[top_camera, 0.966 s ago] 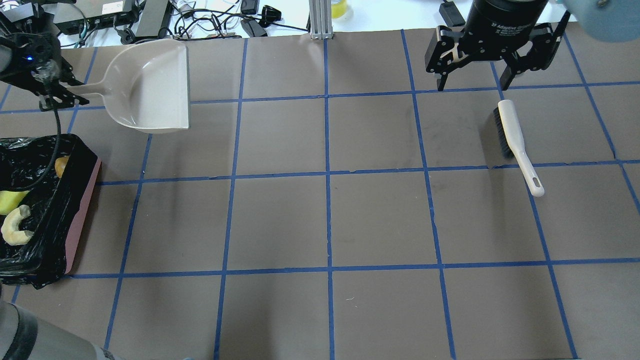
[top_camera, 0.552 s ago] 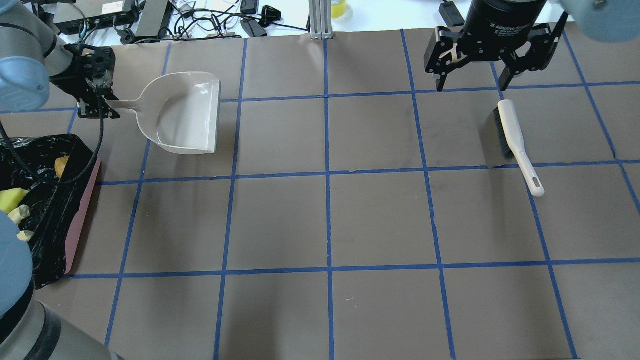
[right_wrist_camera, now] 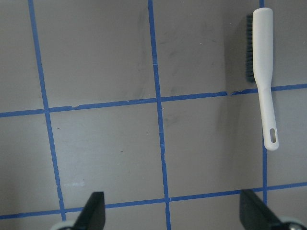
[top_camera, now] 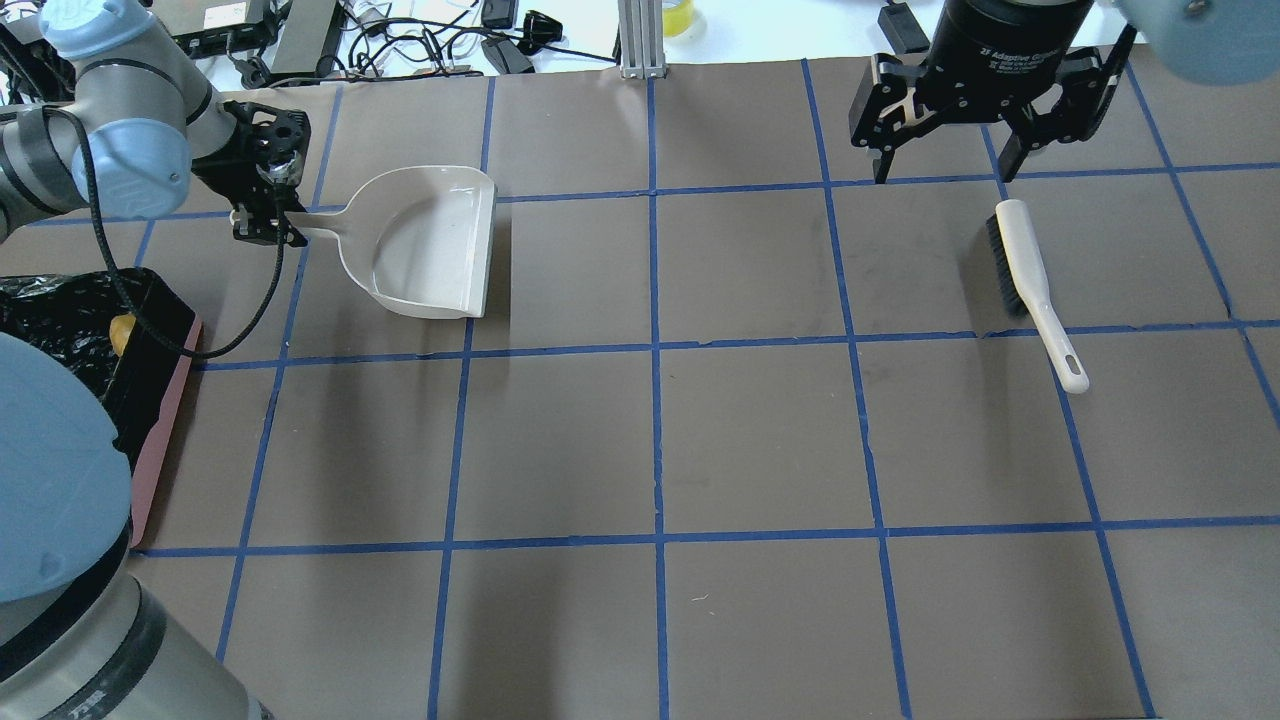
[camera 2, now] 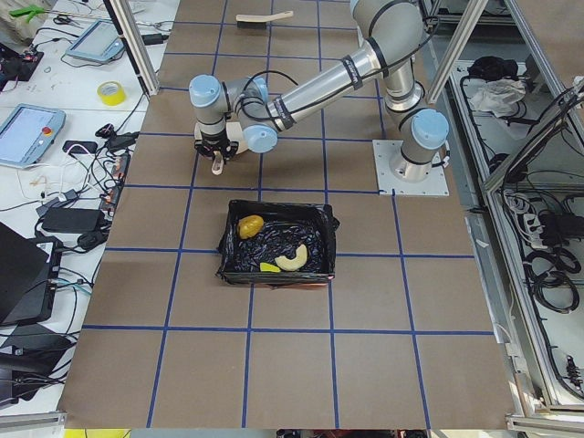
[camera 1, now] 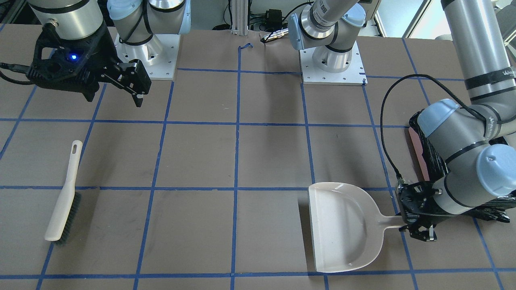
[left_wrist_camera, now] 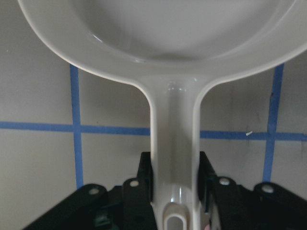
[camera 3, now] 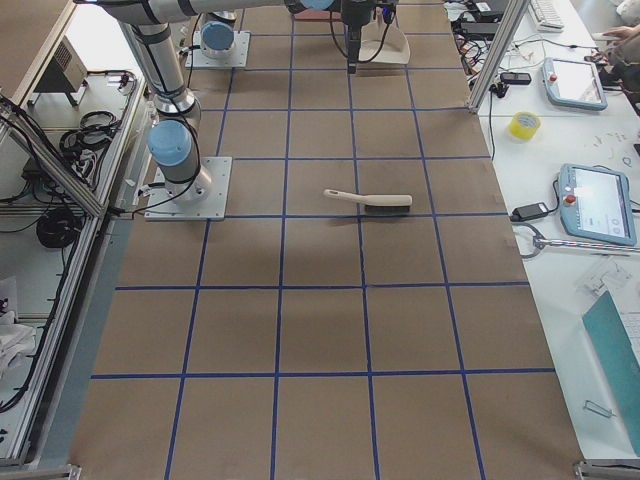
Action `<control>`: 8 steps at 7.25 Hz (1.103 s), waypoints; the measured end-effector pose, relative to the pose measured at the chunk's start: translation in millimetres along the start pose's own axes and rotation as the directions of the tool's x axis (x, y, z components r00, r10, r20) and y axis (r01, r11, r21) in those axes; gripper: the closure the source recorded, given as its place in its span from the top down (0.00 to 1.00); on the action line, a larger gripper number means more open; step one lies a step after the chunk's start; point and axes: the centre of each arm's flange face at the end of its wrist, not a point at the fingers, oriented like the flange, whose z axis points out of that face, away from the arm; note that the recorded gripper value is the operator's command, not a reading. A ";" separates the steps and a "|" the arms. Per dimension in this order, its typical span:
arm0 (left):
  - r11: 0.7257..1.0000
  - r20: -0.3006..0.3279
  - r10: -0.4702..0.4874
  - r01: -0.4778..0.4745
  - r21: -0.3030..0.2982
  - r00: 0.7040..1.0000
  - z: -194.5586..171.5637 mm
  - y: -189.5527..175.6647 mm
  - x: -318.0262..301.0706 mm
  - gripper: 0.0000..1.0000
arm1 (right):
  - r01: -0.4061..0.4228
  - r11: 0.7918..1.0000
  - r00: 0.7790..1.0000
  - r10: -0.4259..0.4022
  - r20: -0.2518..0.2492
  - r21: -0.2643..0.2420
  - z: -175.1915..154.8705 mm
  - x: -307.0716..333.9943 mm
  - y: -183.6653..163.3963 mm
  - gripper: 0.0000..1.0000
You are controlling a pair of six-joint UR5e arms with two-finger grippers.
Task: Sweep and dump trash into bin
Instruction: 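Bring the empty dustpan back and lower it onto the table with the left gripper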
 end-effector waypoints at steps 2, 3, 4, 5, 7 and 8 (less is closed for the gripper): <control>1.000 -0.019 0.012 -0.012 0.005 1.000 16.8 -17.1 -5.5 0.00 | -0.001 1.000 1.000 0.001 0.000 -0.003 0.2 0.4 0.2 1.00; 1.000 -0.023 0.017 -0.017 0.005 1.000 20.3 -22.6 -6.3 0.00 | -0.001 1.000 1.000 0.001 0.000 -0.003 0.2 0.4 0.3 1.00; 1.000 -0.022 0.009 -0.009 0.004 1.000 21.3 -25.1 -6.6 0.00 | 0.000 1.000 1.000 0.000 0.000 -0.004 0.3 0.1 0.5 1.00; 1.000 -0.019 -0.007 0.007 0.003 1.000 22.0 -26.6 -6.6 0.00 | 0.000 1.000 1.000 0.000 0.000 -0.004 0.3 -0.1 0.6 1.00; 1.000 -0.003 -0.015 0.015 0.000 1.000 23.1 -28.3 -7.3 0.00 | -0.001 1.000 1.000 0.001 0.002 -0.003 0.1 0.2 0.3 1.00; 1.000 -0.001 -0.014 0.014 0.002 1.000 24.1 -28.8 -6.9 0.00 | -0.001 1.000 1.000 0.001 0.002 -0.002 0.1 0.2 0.2 1.00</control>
